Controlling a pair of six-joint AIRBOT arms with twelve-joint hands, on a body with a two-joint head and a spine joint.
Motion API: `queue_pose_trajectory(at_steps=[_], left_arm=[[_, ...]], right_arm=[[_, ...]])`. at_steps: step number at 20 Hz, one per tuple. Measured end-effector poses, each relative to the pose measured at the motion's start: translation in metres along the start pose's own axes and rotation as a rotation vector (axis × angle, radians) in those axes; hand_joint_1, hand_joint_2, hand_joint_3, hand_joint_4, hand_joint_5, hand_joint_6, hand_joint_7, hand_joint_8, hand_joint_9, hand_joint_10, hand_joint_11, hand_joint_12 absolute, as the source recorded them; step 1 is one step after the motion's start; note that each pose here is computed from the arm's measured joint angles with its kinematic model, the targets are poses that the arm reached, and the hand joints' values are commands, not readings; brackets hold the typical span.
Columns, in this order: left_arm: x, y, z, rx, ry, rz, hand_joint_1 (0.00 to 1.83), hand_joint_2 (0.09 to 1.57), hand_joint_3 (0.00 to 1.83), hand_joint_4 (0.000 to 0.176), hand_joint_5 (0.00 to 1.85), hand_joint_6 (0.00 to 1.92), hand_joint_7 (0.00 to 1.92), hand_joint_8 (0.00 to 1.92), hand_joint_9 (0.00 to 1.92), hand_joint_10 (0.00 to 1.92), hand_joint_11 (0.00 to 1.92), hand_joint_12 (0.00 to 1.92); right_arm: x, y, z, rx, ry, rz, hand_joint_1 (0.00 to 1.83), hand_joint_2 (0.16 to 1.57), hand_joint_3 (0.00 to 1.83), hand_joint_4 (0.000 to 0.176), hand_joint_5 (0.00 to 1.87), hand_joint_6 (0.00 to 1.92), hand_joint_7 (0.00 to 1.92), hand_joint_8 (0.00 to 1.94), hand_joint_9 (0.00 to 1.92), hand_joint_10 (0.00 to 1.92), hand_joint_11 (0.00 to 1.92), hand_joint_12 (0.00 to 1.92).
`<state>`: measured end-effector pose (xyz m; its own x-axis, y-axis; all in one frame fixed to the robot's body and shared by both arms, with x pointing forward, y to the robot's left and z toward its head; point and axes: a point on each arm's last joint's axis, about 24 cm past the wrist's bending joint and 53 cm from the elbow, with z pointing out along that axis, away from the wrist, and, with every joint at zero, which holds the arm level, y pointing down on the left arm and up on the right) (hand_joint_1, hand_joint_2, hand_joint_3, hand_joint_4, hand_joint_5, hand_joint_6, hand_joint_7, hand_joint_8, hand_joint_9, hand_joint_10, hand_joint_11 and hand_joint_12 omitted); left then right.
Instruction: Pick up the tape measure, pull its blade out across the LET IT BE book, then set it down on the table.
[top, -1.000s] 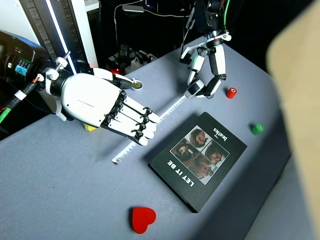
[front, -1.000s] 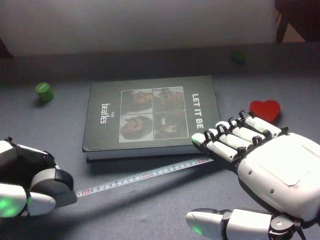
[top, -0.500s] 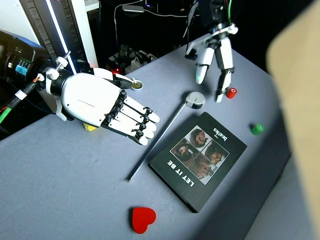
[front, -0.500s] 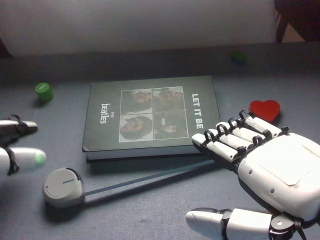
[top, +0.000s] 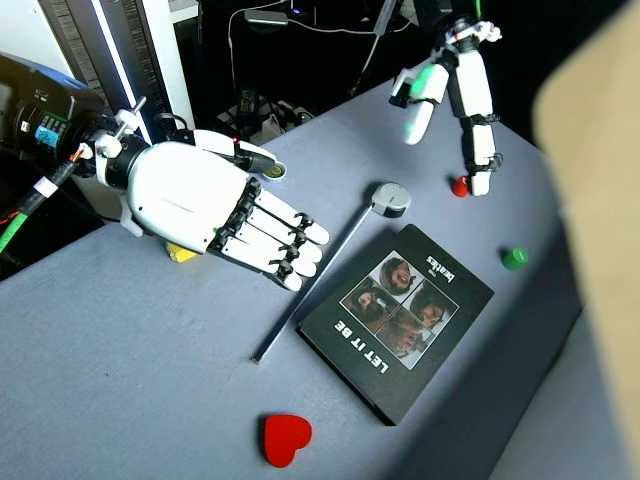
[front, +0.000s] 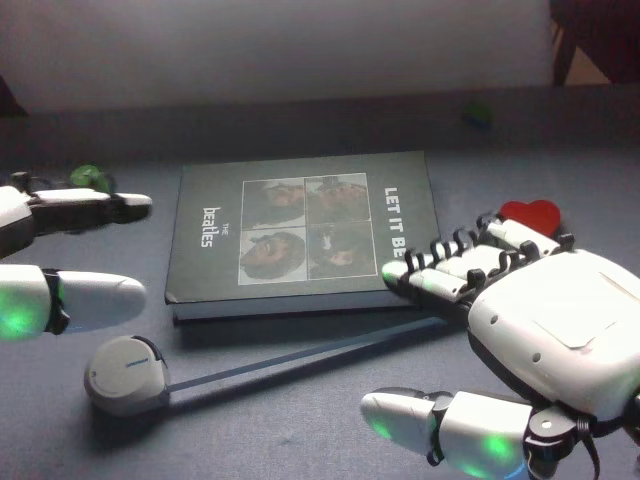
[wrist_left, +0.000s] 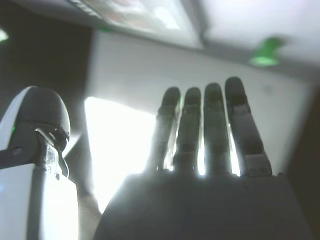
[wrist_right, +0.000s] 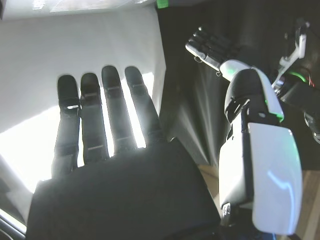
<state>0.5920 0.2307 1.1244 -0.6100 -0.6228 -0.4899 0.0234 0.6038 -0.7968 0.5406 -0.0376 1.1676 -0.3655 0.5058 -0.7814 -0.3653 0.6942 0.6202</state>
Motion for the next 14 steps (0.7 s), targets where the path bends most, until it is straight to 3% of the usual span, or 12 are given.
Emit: queue_pose_trajectory(at_steps=[1,2,3,4,5,6,7,9,10,12,14], left_arm=[[0.0,-0.01,0.001,0.031,0.004,0.01,0.78,1.18,0.0,0.0,0.72,1.26,0.79,1.62,0.94,1.67,0.87,1.51],[0.001,-0.017,0.003,0.056,0.008,0.023,0.87,1.18,0.0,0.0,0.7,1.79,0.86,1.86,1.04,1.87,0.97,1.84],[0.001,-0.026,0.004,0.083,0.011,0.047,0.9,1.18,0.0,0.0,0.74,1.89,0.86,1.91,1.03,1.91,1.01,1.9],[0.003,-0.035,0.008,0.116,0.02,0.106,0.89,1.18,0.0,0.018,0.8,1.92,0.83,1.92,1.0,1.92,1.01,1.92],[0.007,-0.043,0.011,0.132,0.039,0.135,0.87,1.18,0.0,0.035,1.08,1.92,1.05,1.92,1.2,1.92,1.16,1.92],[0.009,-0.048,0.012,0.145,0.048,0.163,0.87,1.18,0.0,0.035,1.08,1.92,1.05,1.92,1.2,1.92,1.16,1.92],[0.012,-0.055,0.014,0.162,0.055,0.179,0.83,1.2,0.0,0.034,1.19,1.92,1.18,1.92,1.34,1.92,1.31,1.92],[0.028,-0.065,0.018,0.172,0.079,0.168,0.76,1.24,0.01,0.014,1.25,1.92,1.26,1.92,1.43,1.92,1.45,1.92],[0.042,-0.068,0.024,0.172,0.104,0.147,0.73,1.25,0.01,0.008,1.25,1.92,1.27,1.92,1.43,1.92,1.46,1.92],[0.075,-0.073,0.036,0.17,0.144,0.09,0.73,1.26,0.01,0.004,1.25,1.92,1.27,1.92,1.43,1.92,1.46,1.92],[0.107,-0.076,0.049,0.16,0.165,-0.001,0.74,1.26,0.01,0.0,1.25,1.92,1.27,1.92,1.43,1.92,1.46,1.92]], right_arm=[[0.0,0.0,0.0,0.002,-0.001,0.002,0.65,1.15,0.0,0.0,0.72,1.03,0.78,1.02,0.77,1.57,0.8,1.84],[-0.001,-0.001,0.0,0.003,-0.003,0.002,0.83,1.14,0.0,0.0,0.74,1.64,0.81,1.76,1.06,1.85,1.21,1.9],[-0.001,-0.001,0.0,0.003,-0.004,0.002,0.9,1.15,0.0,0.0,0.83,1.86,0.94,1.9,1.25,1.91,1.48,1.92],[0.0,-0.001,0.0,0.004,-0.001,0.003,0.89,1.19,0.01,0.0,1.0,1.91,1.13,1.93,1.43,1.92,1.66,1.92],[0.0,-0.001,0.0,0.003,0.001,0.003,0.81,1.27,0.01,0.0,1.22,1.92,1.4,1.94,1.63,1.92,1.87,1.92],[0.0,-0.001,0.0,0.003,0.001,0.003,0.81,1.27,0.01,0.0,1.22,1.92,1.4,1.94,1.63,1.92,1.87,1.92],[-0.001,-0.002,0.0,0.005,0.002,0.005,0.81,1.31,0.01,0.0,1.27,1.92,1.47,1.94,1.67,1.92,1.91,1.92],[-0.001,-0.004,0.001,0.003,0.012,0.013,0.85,1.39,0.01,0.157,1.28,1.92,1.49,1.94,1.68,1.92,1.92,1.92],[-0.003,-0.006,0.004,0.003,0.02,0.026,0.89,1.39,0.01,0.172,1.28,1.92,1.5,1.94,1.7,1.92,1.91,1.92],[-0.007,-0.003,0.008,-0.029,0.036,0.053,0.92,1.39,0.0,0.176,1.28,1.92,1.51,1.94,1.72,1.92,1.91,1.92],[-0.005,0.005,0.008,-0.106,0.093,0.059,0.92,1.38,0.0,0.176,1.26,1.92,1.51,1.94,1.72,1.92,1.91,1.92]])
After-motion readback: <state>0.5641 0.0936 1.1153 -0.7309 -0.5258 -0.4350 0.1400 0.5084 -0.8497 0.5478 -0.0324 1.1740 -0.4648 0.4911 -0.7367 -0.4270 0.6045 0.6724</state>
